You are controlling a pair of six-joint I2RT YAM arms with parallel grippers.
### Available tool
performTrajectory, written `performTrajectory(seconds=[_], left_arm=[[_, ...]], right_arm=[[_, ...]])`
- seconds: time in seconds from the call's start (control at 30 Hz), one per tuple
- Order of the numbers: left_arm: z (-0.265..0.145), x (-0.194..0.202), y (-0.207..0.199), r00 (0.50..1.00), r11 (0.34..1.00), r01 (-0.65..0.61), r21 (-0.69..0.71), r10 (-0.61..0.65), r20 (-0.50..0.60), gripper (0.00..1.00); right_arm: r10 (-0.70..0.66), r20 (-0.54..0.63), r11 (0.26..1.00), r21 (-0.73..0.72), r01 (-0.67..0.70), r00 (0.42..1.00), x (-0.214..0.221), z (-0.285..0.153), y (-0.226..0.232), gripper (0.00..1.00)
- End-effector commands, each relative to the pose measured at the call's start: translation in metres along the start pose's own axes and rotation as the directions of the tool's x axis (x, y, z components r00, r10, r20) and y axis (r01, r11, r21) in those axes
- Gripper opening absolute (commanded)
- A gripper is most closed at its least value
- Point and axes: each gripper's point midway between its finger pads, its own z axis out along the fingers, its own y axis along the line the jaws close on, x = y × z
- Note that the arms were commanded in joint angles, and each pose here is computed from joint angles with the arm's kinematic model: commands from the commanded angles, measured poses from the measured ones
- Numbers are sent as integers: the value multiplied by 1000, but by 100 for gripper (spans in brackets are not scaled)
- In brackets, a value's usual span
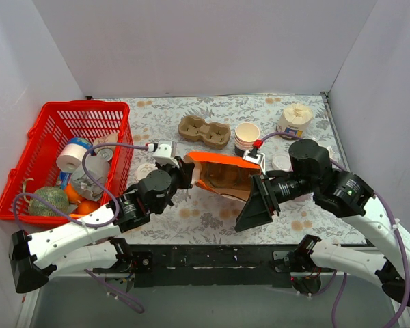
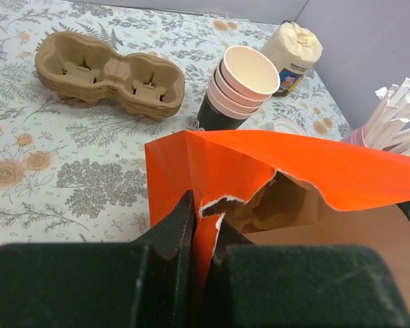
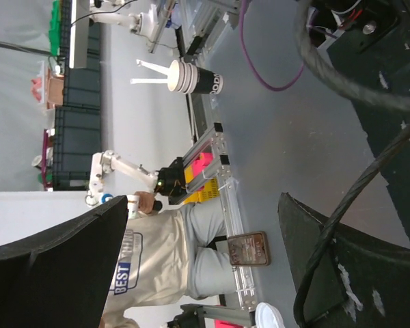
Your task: Pack the takeout coffee
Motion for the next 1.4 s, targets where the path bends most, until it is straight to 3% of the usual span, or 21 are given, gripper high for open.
performTrajectory(seconds=[0.0, 0.17, 0.37, 0.43, 0.5, 0.53, 0.57, 0.67, 0.83, 0.97, 1.03, 1.07, 1.17, 1.23, 1.37], left_arm=[[-3, -1, 18, 1000, 997, -17, -81, 16, -1, 0], [-2, -2, 13, 1000, 997, -7, -71, 7, -9, 0], [1, 0, 9, 1000, 998, -11, -65, 10, -25, 0], [1, 2, 7, 999, 999, -5, -52, 3, -32, 0], [1, 2, 6, 999, 999, -2, -49, 1, -32, 0], [0, 2, 5, 999, 999, -1, -42, 0, -35, 0], [0, 2, 5, 999, 999, -1, -38, 0, -36, 0], [-2, 0, 5, 999, 999, -3, -34, 2, -37, 0], [-5, -5, 8, 999, 999, 9, -50, -11, -30, 0], [-7, -5, 8, 999, 998, 11, -56, -13, -40, 0], [-7, -6, 9, 999, 998, 11, -61, -13, -36, 0], [-7, -5, 10, 999, 998, 7, -64, -10, -40, 0], [-7, -4, 10, 999, 998, 9, -66, -12, -43, 0], [-7, -3, 10, 999, 998, 14, -64, -17, -44, 0], [-9, -2, 6, 998, 999, 15, -34, -16, -54, 0]], right_arm=[[-36, 22, 999, 4, 36, 999, -1, -2, 0, 98], [9, -64, 993, -116, -16, 998, 2, 12, -3, 98], [-39, -10, 992, -118, 37, 999, -13, 13, 6, 98], [-66, 5, 997, -38, 66, 998, -16, 13, -7, 98], [-93, 74, 986, 142, 82, 993, -31, 6, -23, 98], [-66, 33, 961, 272, 55, 997, -24, 2, -50, 98], [-83, 87, 903, 428, 38, 993, -35, -9, -74, 98], [-191, 148, 797, 600, 66, 970, -56, -35, -89, 98], [-334, 240, 763, 636, 113, 911, -75, -56, -72, 98], [-359, 256, 683, 727, 66, 897, -76, -77, -86, 98], [-382, 252, 678, 730, 85, 889, -76, -80, -84, 98], [-403, 264, 660, 748, 78, 876, -80, -84, -85, 98], [-480, 324, 695, 708, 127, 815, -90, -86, -65, 98], [-532, 410, 731, 664, 158, 740, -99, -88, -47, 98], [-566, 477, 768, 602, 220, 673, -99, -89, -28, 98]])
